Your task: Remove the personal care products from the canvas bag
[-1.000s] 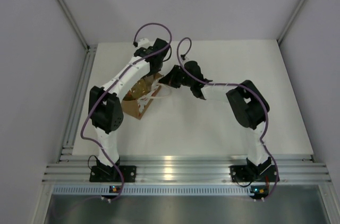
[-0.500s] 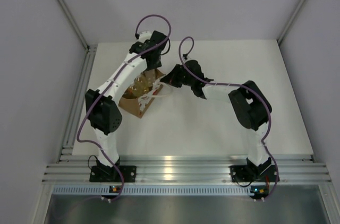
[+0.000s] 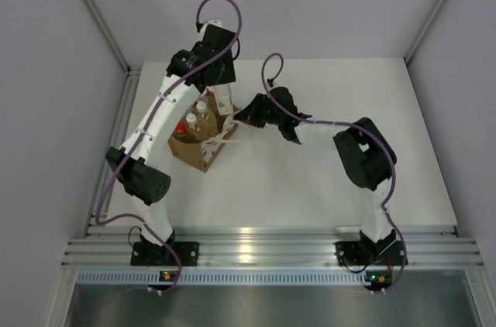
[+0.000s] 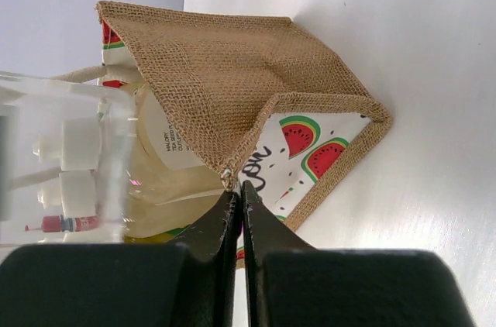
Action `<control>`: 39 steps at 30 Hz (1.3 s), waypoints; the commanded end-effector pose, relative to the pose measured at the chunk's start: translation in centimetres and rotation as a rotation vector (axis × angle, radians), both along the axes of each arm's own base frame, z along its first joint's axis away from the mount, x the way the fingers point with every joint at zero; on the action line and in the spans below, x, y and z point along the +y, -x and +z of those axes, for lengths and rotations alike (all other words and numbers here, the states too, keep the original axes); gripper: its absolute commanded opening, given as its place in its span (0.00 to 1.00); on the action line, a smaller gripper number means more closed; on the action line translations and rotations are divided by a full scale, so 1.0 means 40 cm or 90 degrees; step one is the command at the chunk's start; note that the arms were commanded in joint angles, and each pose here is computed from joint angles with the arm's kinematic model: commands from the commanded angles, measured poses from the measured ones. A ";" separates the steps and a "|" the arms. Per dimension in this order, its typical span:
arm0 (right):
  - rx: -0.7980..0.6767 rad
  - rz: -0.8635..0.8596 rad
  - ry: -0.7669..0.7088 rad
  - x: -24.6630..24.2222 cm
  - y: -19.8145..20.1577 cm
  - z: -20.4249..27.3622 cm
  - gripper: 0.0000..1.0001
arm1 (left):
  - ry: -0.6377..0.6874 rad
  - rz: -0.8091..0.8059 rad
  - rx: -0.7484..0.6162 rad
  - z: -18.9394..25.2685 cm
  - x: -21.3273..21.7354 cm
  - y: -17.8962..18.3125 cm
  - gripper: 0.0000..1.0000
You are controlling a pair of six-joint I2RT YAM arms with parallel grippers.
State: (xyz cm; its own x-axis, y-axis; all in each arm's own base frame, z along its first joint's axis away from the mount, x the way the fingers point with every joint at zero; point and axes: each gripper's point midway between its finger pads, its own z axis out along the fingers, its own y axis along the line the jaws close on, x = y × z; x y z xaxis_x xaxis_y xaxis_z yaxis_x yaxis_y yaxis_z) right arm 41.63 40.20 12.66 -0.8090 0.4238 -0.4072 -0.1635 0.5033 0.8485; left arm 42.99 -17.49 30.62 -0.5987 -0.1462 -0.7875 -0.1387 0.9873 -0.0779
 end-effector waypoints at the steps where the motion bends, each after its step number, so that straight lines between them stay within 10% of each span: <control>1: 0.031 -0.026 0.039 -0.025 -0.023 -0.049 0.01 | 0.066 -0.060 -0.200 0.311 0.005 0.060 0.00; 25: 0.007 0.005 0.052 -0.018 -0.018 -0.023 0.01 | 0.239 -0.437 -0.142 0.182 -0.109 0.515 0.00; 39: 0.011 0.018 0.078 -0.024 -0.009 -0.055 0.01 | 0.060 -0.406 -0.168 -0.071 -0.364 0.615 0.00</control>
